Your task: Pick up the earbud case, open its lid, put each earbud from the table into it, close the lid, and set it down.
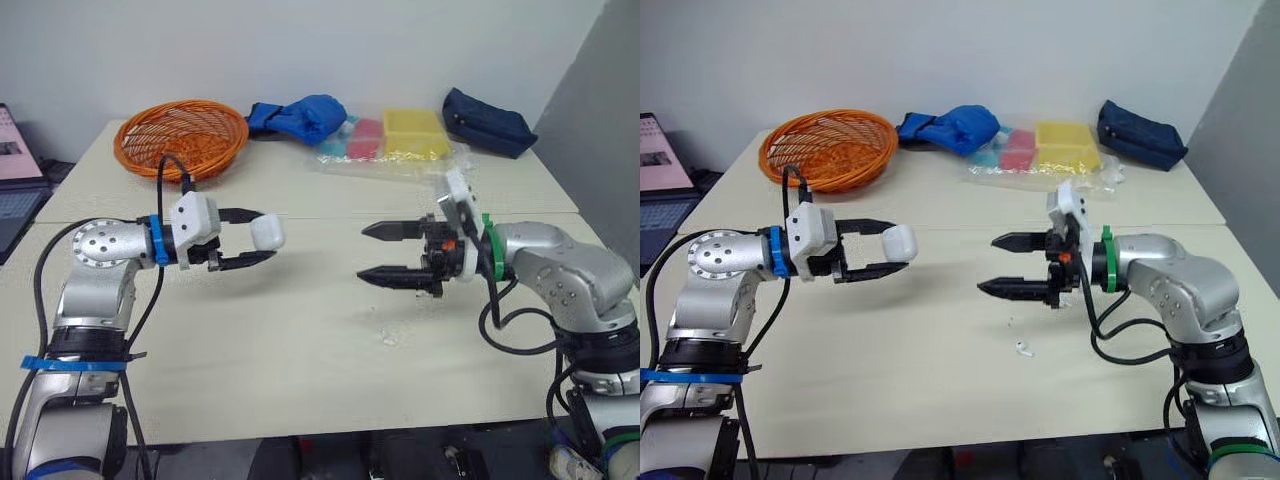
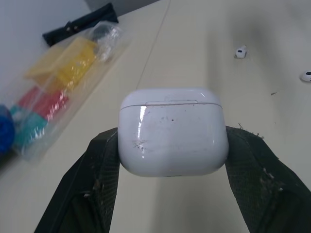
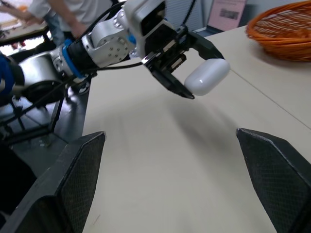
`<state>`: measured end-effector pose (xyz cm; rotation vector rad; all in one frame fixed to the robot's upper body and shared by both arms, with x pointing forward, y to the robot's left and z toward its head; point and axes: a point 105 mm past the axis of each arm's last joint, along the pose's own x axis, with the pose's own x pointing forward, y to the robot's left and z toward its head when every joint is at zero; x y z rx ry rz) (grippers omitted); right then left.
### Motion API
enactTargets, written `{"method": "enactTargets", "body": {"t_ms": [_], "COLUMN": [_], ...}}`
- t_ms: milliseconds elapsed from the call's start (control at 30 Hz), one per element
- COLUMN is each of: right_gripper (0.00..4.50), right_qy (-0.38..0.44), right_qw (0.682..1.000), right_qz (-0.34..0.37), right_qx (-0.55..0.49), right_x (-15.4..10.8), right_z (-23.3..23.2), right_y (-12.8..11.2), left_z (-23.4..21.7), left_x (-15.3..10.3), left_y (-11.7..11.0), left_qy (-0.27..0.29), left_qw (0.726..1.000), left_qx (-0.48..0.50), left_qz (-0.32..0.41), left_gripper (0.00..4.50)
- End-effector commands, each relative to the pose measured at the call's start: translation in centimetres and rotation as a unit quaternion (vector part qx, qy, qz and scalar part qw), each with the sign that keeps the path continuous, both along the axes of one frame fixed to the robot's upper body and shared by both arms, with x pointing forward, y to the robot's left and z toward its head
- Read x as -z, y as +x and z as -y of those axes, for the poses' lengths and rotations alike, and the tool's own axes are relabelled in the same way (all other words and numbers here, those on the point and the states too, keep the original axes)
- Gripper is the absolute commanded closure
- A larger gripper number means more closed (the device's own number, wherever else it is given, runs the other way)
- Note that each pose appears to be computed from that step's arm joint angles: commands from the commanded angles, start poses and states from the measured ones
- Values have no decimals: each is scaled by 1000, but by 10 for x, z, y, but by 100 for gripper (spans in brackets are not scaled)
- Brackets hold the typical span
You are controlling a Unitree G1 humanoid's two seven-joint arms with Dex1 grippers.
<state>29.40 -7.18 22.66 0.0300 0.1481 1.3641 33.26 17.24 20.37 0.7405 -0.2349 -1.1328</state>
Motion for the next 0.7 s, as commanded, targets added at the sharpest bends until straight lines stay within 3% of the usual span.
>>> {"method": "enactTargets", "body": {"t_ms": [33, 133, 300, 500, 700], "right_gripper": [0, 0, 0, 0, 0], "right_qy": [63, 53, 44, 52, 47], "right_qw": [996, 995, 993, 992, 994], "right_qz": [-59, -74, -97, -112, -85], "right_qx": [39, 50, 42, 36, 53], "right_x": [-22, -19, -15, -15, -10], "right_z": [-3, -7, -20, -30, -39], "right_y": [19, 26, 25, 24, 30], "left_z": [40, 56, 70, 71, 67], "left_x": [-33, -31, -39, -42, -41], "left_y": [-7, -12, -7, 1, 5], "left_qy": [24, 55, 36, 30, 25], "left_qw": [976, 946, 926, 919, 920], "left_qx": [73, 112, 120, 112, 104], "left_qz": [203, 298, 356, 376, 378], "left_gripper": [173, 173, 173, 173, 173]}}
